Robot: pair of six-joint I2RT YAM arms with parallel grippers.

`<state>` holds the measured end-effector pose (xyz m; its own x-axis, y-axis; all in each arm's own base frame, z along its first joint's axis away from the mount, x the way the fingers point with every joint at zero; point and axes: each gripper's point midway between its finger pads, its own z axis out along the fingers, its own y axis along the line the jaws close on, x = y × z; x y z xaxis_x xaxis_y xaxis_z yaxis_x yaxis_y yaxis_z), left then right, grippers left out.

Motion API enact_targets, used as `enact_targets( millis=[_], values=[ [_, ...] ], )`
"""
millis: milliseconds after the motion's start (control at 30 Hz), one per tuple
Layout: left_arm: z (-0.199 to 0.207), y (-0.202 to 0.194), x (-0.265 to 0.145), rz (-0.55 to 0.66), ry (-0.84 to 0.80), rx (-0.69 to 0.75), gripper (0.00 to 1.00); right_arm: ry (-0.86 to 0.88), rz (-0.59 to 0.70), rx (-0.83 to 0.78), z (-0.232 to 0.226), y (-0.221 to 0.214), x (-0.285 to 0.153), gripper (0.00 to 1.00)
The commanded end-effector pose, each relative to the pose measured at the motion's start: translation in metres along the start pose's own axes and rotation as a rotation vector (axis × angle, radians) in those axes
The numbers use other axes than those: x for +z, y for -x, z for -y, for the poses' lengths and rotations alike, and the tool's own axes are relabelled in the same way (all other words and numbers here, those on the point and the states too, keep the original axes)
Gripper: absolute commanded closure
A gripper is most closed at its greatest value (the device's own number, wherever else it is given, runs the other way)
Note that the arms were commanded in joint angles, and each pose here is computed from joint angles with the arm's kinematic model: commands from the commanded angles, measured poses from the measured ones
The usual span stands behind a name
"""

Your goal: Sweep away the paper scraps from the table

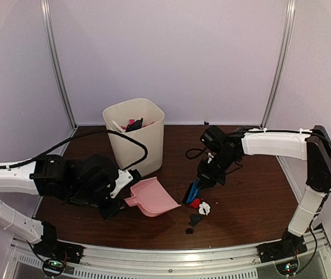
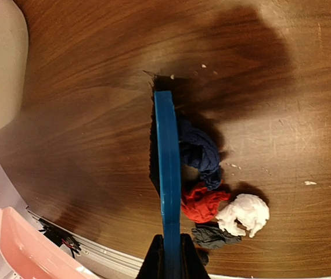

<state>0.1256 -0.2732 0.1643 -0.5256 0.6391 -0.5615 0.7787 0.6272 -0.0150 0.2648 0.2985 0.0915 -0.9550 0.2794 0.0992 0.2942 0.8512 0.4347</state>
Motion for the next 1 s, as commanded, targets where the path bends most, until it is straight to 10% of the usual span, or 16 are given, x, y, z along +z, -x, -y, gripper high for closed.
enact_targets(
  millis=[0, 500, 967],
  values=[
    [0.006, 0.009, -0.002, 0.040, -0.028, -0.005, 1.00, -0.053, -0.061, 0.005, 0.024, -0.020, -0.013, 1.00],
    [0.036, -0.005, -0.001, -0.100, -0.164, 0.168, 1.00, 0.027, 0.072, -0.392, 0.001, -0.024, -0.093, 1.00],
    [0.061, -0.026, 0.025, -0.253, -0.185, 0.267, 1.00, -0.472, 0.325, -0.679, 0.070, 0.037, -0.113, 1.00]
  ],
)
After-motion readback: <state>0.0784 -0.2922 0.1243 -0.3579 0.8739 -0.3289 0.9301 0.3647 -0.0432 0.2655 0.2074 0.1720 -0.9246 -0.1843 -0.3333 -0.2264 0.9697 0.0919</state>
